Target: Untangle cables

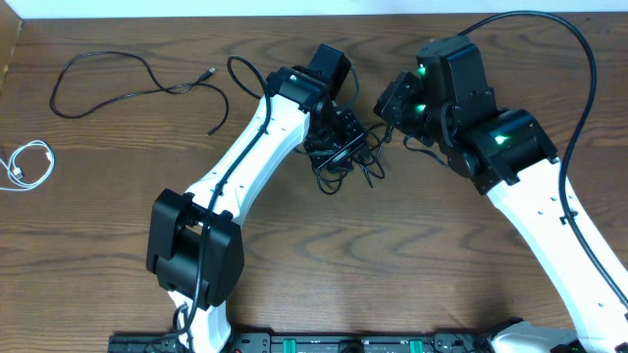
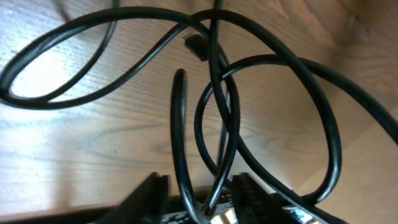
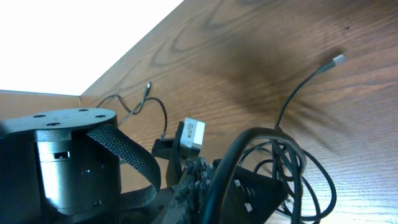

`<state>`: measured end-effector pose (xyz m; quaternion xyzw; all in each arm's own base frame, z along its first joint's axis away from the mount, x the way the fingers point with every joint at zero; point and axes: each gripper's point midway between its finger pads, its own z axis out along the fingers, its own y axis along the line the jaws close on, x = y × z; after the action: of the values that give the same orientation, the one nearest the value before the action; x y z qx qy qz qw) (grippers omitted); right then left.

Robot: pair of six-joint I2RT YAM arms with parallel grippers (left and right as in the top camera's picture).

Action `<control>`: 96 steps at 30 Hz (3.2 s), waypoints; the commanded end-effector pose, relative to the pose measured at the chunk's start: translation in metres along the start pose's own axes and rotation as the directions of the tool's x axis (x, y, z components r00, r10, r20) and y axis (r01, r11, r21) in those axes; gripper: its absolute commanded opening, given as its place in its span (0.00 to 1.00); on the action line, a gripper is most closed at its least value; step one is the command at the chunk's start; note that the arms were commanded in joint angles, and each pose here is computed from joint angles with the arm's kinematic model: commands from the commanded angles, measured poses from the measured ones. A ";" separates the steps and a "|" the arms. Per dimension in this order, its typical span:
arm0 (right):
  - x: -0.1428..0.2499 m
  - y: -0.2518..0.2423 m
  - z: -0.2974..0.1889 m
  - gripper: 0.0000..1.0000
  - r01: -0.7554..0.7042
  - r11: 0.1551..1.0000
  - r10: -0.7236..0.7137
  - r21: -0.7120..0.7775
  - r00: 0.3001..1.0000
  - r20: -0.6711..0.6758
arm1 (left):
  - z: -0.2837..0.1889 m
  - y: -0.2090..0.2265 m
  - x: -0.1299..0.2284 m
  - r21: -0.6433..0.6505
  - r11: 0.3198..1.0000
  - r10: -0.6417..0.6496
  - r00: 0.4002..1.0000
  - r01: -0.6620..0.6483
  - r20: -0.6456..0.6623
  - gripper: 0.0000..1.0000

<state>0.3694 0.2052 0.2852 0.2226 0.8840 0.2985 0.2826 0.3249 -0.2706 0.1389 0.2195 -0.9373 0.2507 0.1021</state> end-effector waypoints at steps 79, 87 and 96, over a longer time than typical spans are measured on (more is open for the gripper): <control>0.080 -0.064 0.056 0.99 0.667 0.719 -0.673 -0.197 0.597 -0.437 | -0.041 0.108 -0.061 -0.471 0.882 0.151 0.964 -0.030 0.221 0.08; 0.093 -0.093 0.085 0.99 0.748 0.662 -0.668 0.042 0.614 -0.420 | -0.042 0.112 -0.058 -0.482 0.876 0.144 0.967 -0.026 0.210 0.08; 0.111 -0.131 0.103 0.79 0.738 0.673 -0.644 0.046 0.616 -0.455 | -0.043 0.112 -0.059 -0.480 0.877 0.142 0.967 -0.023 0.212 0.08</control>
<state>0.3215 0.2201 0.0974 -0.1831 0.9639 0.1094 0.1591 0.3303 -0.1424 0.1124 0.1808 -0.9833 -0.0071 0.0206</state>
